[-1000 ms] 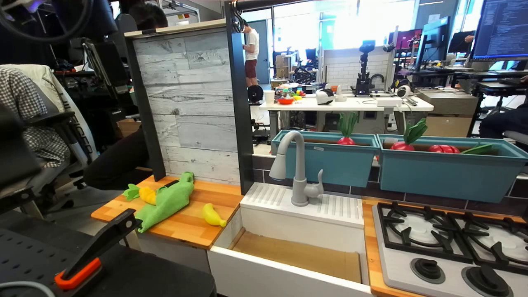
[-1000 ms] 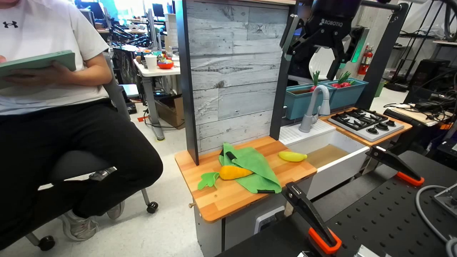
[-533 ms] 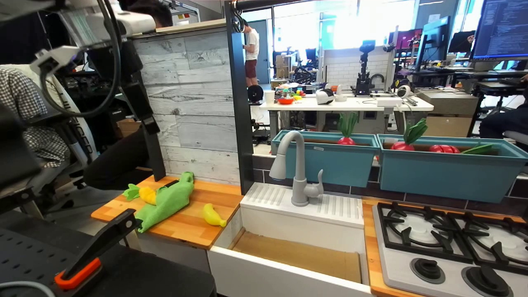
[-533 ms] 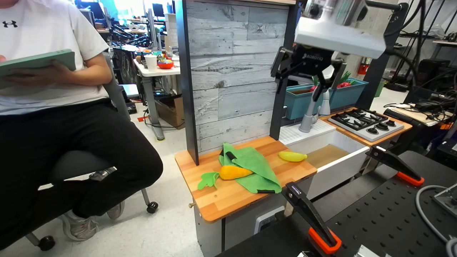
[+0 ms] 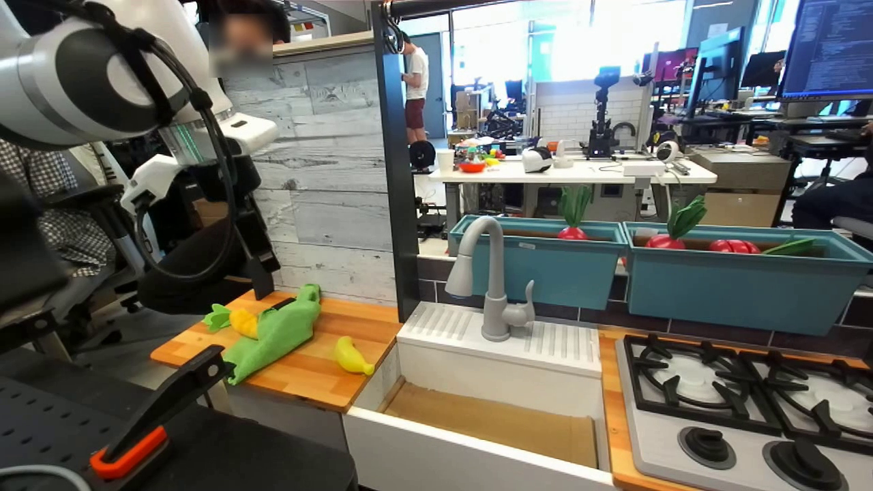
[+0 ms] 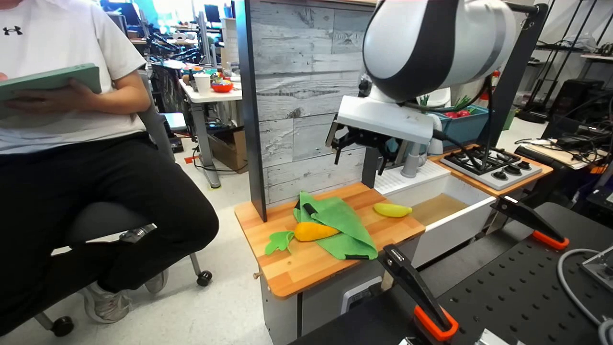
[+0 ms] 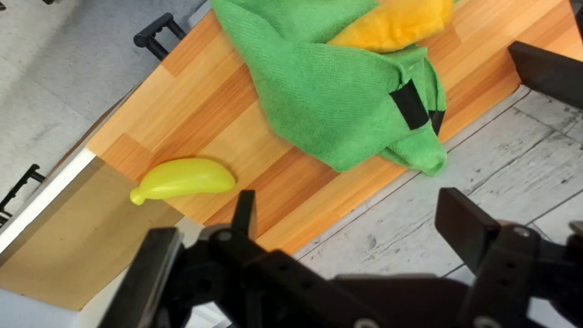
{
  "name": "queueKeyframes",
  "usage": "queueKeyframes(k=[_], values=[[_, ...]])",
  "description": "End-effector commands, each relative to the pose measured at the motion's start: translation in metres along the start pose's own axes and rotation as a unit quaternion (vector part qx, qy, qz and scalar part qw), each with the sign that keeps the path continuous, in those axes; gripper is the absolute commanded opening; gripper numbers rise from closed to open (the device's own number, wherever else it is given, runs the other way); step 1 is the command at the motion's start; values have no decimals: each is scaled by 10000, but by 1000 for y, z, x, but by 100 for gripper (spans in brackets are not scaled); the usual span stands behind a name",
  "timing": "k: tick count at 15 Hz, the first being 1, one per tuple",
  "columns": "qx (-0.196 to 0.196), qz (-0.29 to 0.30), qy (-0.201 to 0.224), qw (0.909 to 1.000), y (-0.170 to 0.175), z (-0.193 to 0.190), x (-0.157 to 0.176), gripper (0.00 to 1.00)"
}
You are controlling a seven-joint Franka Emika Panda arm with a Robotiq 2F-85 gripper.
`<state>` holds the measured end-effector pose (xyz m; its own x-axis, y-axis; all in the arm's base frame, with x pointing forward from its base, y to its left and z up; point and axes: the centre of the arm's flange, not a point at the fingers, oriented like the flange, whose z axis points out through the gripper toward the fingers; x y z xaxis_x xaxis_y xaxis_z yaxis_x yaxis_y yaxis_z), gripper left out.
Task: Move the green towel to the right
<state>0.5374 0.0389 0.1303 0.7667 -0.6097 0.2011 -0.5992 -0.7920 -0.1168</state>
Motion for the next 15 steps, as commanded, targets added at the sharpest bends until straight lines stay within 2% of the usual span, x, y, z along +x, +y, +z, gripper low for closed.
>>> queueKeyframes(k=[1, 9, 15], values=[[119, -128, -113, 9998, -19, 29, 9, 100], [359, -973, -584, 9929, -39, 61, 11, 100], [303, -1273, -763, 9885, -53, 89, 12, 100]])
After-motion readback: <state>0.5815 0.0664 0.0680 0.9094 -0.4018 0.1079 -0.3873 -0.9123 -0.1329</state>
